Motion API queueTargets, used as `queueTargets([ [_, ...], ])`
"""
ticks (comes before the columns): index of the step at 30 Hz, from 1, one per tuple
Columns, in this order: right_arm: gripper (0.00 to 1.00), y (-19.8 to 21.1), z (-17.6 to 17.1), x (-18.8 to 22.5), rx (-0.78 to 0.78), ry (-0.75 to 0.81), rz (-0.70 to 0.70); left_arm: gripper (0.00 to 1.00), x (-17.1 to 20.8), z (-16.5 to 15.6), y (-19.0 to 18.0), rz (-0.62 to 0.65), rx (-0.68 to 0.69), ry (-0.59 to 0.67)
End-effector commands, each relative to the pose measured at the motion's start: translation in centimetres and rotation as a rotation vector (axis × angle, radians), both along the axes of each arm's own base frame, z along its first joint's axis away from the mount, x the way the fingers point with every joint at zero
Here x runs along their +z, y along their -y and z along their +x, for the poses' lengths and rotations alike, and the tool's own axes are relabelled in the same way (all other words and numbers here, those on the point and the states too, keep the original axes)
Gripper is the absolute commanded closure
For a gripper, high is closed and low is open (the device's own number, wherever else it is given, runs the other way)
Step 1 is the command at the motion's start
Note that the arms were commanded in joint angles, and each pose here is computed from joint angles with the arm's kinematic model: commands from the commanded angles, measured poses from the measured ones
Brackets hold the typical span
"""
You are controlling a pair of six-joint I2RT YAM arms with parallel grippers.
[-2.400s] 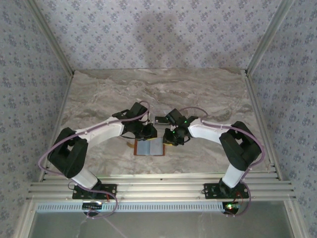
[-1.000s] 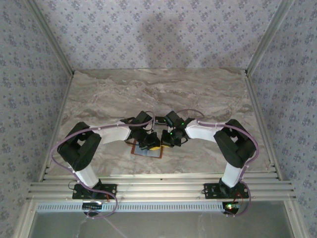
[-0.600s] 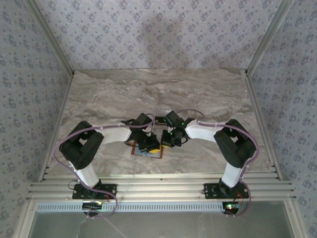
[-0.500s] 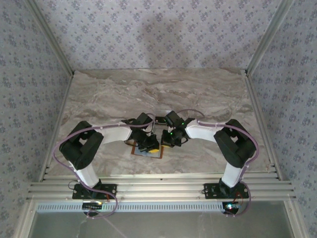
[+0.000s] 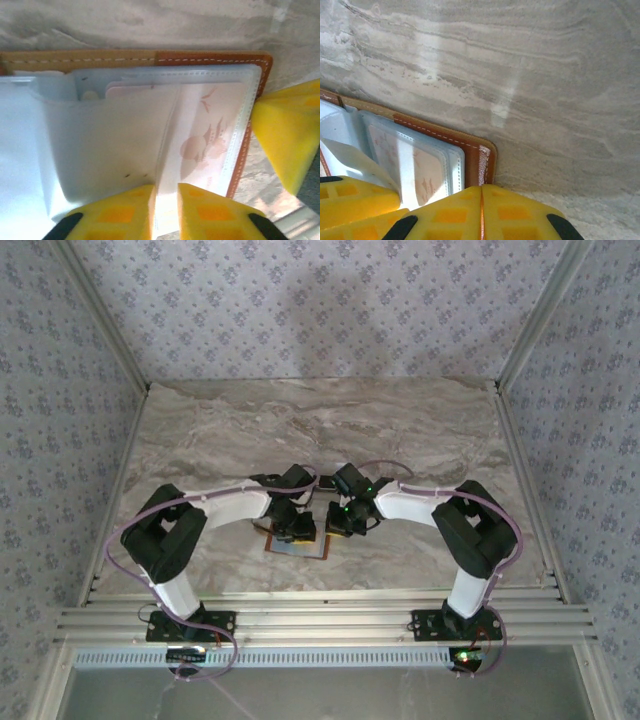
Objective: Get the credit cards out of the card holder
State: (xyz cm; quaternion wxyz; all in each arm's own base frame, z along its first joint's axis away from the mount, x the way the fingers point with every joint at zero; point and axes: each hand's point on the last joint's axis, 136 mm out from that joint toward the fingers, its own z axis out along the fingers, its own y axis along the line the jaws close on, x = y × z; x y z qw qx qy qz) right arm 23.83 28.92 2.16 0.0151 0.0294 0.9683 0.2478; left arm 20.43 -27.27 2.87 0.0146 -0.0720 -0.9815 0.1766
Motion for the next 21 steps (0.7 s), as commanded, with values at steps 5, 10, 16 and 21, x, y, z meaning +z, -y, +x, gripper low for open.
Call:
queueTargets([
  [5, 0.91, 1.1, -0.1, -0.1, 0.004, -0.012, -0.052, 0.67, -0.9, -0.3, -2.4, 0.264, -0.12, 0.076],
  [10, 0.9, 1.1, -0.2, -0.1, 0.008, -0.014, -0.049, 0.62, -0.4, 0.3, -3.2, 0.437, -0.174, 0.159],
  [16, 0.9, 1.1, -0.4, -0.2, 0.015, -0.015, -0.056, 0.57, 0.9, 1.1, -3.7, 0.54, -0.198, 0.243],
  [21, 0.9, 1.2, -0.4, -0.2, 0.013, -0.016, -0.056, 0.54, 1.6, 1.5, -4.2, 0.562, -0.188, 0.273],
])
